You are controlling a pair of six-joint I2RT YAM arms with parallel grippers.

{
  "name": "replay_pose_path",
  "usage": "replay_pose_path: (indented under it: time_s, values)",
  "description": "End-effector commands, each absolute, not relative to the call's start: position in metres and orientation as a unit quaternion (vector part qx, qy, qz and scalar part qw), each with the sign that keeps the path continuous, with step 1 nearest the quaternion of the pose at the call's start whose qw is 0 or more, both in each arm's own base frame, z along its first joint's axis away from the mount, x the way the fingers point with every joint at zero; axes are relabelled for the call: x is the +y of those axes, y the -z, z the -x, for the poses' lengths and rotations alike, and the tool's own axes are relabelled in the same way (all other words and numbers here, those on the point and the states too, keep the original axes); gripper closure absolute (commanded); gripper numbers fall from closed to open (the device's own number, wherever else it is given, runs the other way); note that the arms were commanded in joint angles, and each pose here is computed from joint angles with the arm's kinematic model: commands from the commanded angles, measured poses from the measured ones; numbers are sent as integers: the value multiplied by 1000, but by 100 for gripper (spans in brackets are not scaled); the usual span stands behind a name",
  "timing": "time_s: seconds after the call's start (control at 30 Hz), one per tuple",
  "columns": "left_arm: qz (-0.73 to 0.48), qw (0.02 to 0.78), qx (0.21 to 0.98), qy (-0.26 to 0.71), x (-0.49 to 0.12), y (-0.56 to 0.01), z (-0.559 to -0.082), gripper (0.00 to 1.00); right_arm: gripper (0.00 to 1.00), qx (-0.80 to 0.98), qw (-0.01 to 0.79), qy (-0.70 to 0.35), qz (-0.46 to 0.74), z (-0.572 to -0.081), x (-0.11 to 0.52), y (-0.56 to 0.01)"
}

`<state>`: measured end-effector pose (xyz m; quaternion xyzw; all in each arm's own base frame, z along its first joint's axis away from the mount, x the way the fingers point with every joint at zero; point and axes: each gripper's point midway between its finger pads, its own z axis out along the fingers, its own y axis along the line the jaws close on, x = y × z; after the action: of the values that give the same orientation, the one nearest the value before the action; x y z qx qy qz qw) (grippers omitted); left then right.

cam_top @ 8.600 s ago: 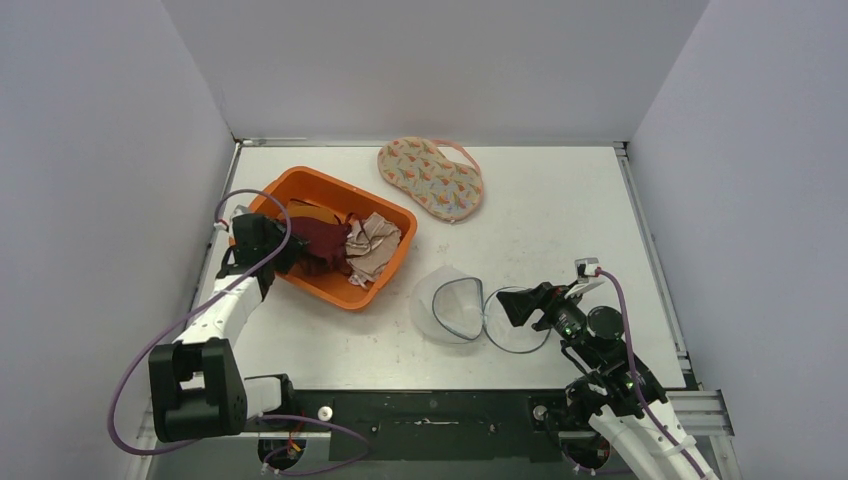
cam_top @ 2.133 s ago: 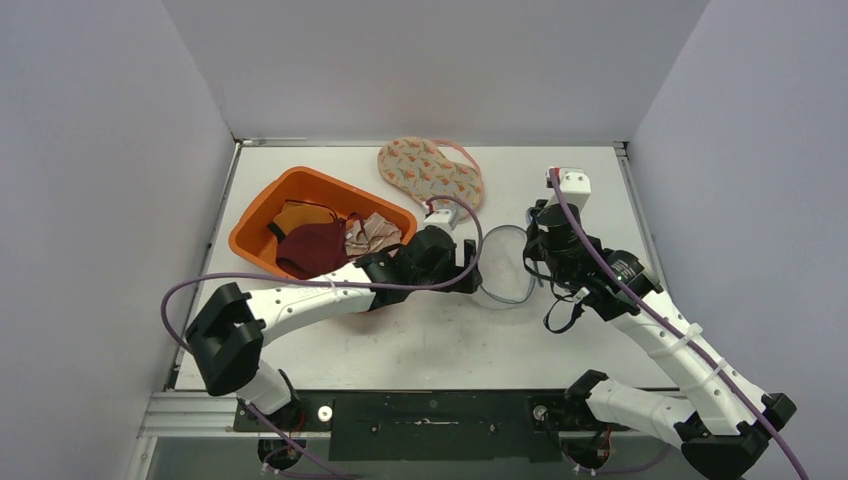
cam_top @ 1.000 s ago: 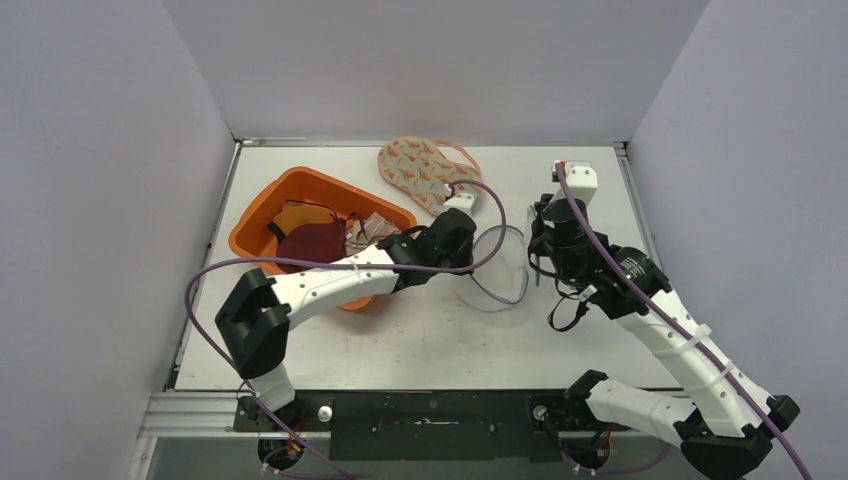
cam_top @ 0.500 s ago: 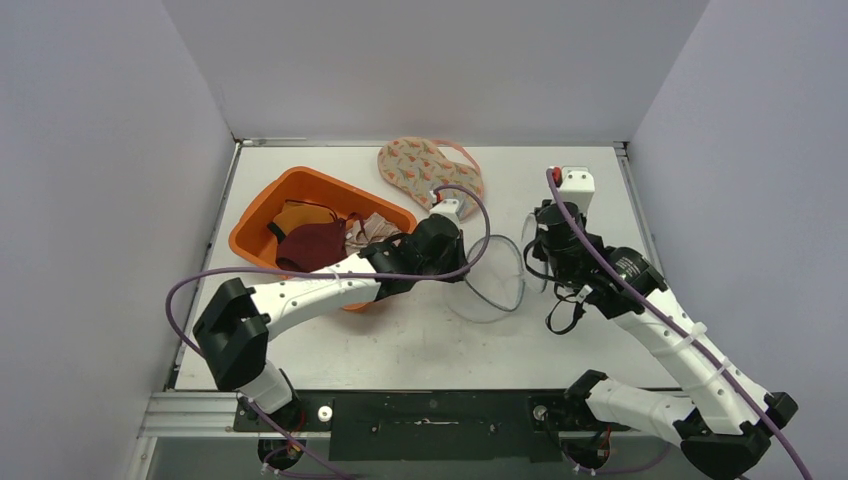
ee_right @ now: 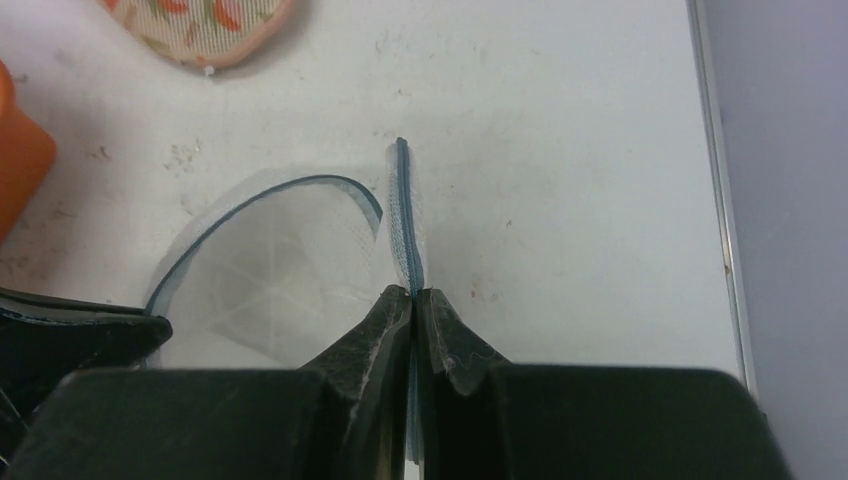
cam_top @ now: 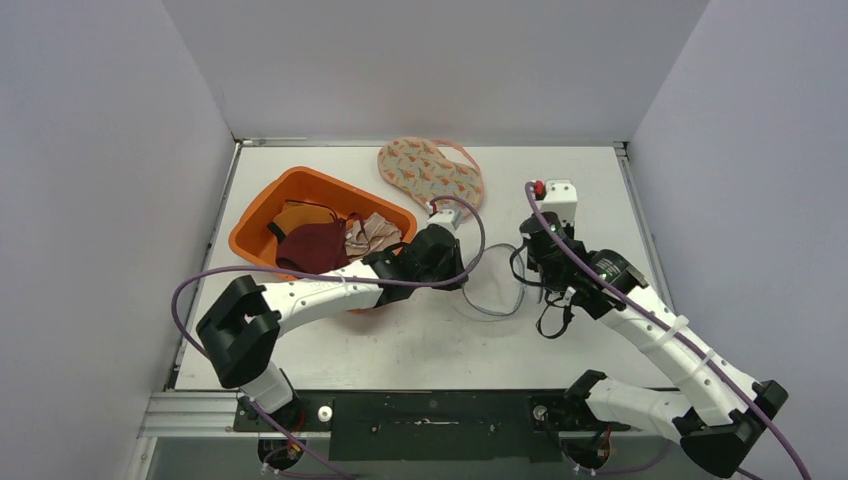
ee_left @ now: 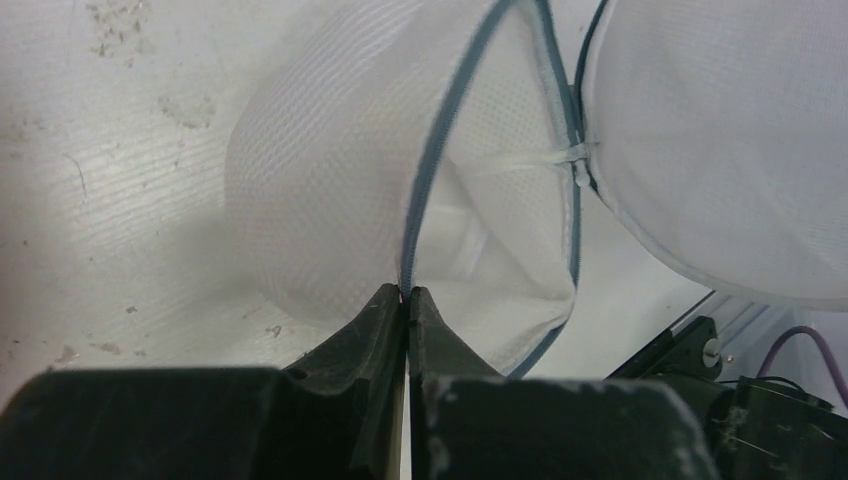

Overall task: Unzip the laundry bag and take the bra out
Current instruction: Close the laundry bag at the center of the board.

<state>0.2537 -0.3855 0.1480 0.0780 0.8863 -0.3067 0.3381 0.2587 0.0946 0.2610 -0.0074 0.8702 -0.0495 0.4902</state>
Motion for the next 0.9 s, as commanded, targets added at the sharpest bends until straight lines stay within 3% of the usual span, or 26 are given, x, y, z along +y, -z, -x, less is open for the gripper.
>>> replay_pose_path:
  time_s: [0.0, 0.33, 0.67, 0.87]
  values:
    - [-63, 336, 885, 317, -387, -136, -258, 100, 95, 875, 481, 36, 20, -259, 111, -242]
    - [-53, 343, 887, 304, -372, -137, -262, 100, 95, 878, 473, 14, 64, -250, 158, -223]
    - [-37, 344, 886, 308, -360, -143, -264, 82, 95, 881, 465, -58, 63, -260, 203, -197]
    - [-29, 346, 885, 310, -353, -141, -264, 78, 95, 885, 455, -80, 51, -266, 222, -175]
